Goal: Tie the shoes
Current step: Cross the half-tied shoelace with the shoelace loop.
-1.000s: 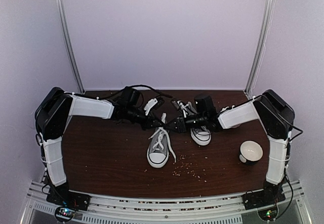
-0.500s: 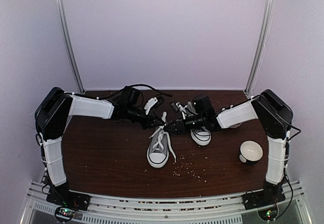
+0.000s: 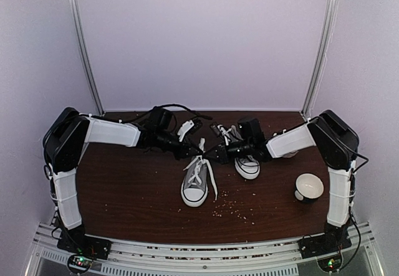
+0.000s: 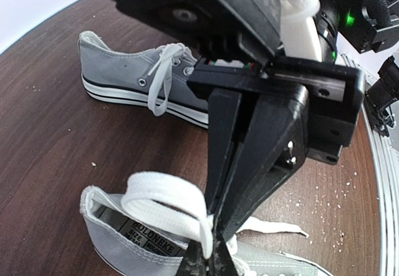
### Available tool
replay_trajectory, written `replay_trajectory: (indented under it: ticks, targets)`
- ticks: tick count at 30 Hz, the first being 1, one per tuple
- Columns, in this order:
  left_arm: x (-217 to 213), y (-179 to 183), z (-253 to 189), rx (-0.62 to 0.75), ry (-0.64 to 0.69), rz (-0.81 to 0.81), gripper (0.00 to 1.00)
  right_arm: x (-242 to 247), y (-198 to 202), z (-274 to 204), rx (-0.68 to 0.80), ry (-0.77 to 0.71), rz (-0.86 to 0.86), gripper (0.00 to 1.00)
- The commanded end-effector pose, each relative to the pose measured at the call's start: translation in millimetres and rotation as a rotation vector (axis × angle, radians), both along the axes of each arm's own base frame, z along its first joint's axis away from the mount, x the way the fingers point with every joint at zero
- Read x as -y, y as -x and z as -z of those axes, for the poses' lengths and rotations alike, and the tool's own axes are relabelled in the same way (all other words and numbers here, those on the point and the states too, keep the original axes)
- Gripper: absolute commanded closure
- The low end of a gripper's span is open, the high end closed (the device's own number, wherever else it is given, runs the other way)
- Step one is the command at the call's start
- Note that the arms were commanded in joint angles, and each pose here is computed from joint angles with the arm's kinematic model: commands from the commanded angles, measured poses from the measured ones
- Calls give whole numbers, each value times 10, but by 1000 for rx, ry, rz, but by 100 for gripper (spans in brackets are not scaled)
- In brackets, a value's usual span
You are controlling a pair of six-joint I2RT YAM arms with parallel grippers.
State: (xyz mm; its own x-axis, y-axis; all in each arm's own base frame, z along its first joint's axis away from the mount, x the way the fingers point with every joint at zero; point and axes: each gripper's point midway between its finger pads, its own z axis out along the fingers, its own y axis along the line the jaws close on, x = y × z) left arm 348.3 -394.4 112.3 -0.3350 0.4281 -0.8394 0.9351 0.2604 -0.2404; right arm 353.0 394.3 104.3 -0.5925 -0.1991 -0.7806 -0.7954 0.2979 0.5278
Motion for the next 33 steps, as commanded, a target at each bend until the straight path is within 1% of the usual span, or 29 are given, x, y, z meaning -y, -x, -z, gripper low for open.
replay_trajectory:
  ticks: [1,5,6,7,8,10,13,16,19,21,23,28,33]
  targets:
    - [-6,-16,-109,33,26,7,100,35,-52,-72,1,-46,16,100]
    - [6,41,-122,39,41,40,99,24,-74,-88,-15,-68,31,100]
    - [7,84,-142,45,54,62,87,21,-81,-88,-17,-70,34,100]
    - [6,122,-161,65,64,89,73,16,-77,-95,-17,-72,33,100]
    - [-2,158,-173,76,70,116,66,15,-77,-96,-18,-72,33,100]
    - [-51,135,-123,102,31,126,60,16,-71,-98,-16,-69,30,100]
    - [-115,73,33,144,-58,138,56,16,-52,-93,-16,-66,24,100]
    - [-101,19,70,155,-81,148,56,10,-31,-86,-20,-66,17,100]
    - [-20,35,-66,152,-8,192,58,6,-13,-94,-17,-64,13,100]
    - [-23,20,-91,132,27,196,62,10,-4,-101,-12,-59,9,100]
    - [-35,8,-55,104,32,198,67,20,-1,-95,-3,-46,8,100]
    - [-2,-132,38,79,-13,159,83,31,7,-78,7,-28,2,100]
    - [-8,-153,82,88,-35,153,85,21,13,-90,8,-31,-1,100]
